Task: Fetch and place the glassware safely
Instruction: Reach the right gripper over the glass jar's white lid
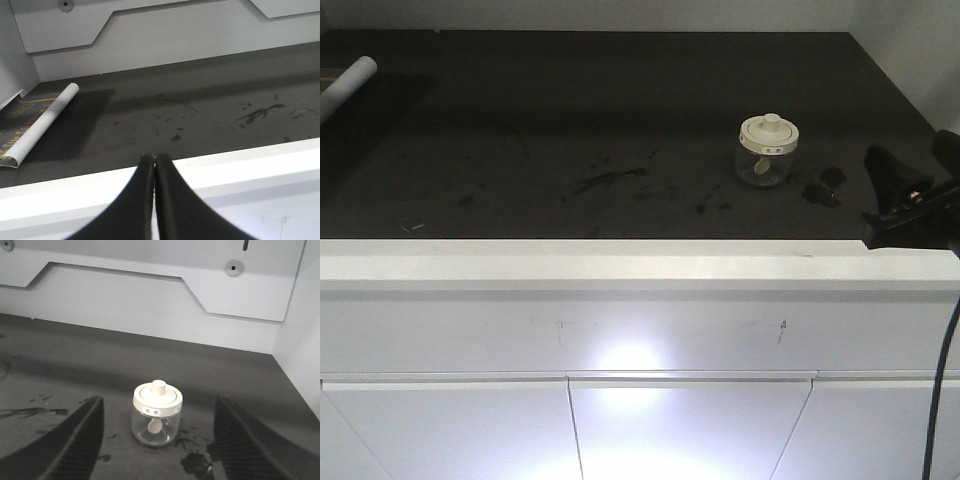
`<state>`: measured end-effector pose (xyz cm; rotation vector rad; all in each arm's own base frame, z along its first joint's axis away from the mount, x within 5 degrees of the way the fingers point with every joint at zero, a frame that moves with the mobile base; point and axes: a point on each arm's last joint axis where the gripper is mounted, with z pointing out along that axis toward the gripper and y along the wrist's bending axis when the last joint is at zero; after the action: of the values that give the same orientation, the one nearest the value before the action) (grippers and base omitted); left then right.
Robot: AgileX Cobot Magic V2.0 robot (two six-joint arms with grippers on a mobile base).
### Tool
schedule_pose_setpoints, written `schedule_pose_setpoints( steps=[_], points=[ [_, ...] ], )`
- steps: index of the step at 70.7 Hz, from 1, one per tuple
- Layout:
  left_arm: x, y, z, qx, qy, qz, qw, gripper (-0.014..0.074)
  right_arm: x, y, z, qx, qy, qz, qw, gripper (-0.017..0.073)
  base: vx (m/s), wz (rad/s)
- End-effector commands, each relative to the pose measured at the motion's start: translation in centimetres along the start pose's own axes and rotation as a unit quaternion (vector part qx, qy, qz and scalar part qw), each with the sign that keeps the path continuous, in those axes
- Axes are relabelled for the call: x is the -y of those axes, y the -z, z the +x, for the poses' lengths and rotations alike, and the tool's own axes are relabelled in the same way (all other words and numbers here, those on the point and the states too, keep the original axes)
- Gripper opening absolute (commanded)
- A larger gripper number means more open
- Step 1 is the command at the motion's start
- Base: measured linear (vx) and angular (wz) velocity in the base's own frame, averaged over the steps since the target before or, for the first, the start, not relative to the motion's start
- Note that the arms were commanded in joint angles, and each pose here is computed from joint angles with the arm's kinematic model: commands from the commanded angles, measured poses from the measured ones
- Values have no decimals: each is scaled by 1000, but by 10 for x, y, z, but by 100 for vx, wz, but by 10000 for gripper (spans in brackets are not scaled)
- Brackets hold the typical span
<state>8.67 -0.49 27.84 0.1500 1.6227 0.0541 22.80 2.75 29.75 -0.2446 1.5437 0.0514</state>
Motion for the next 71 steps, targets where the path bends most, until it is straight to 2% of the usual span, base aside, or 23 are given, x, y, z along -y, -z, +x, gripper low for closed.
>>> schedule_pose_setpoints(
  steps=[1, 40, 54, 71],
  points=[
    [-1, 0, -14, 44, 4, -1, 999, -7, 1, -16, -18, 66, 5, -7, 998, 485, 0, 0],
    [-1, 0, -14, 44, 4, -1, 999, -7, 15, -171, -1, 47, -25, -18, 998, 485, 0, 0],
    [-1, 0, -14, 44, 4, -1, 999, -7, 14, -219, 21, 34, -19, -39, 998, 485, 0, 0],
    [-1, 0, -14, 44, 4, -1, 999, -7, 15, -259, 47, 29, -27, -43, 998, 485, 0, 0]
  ],
)
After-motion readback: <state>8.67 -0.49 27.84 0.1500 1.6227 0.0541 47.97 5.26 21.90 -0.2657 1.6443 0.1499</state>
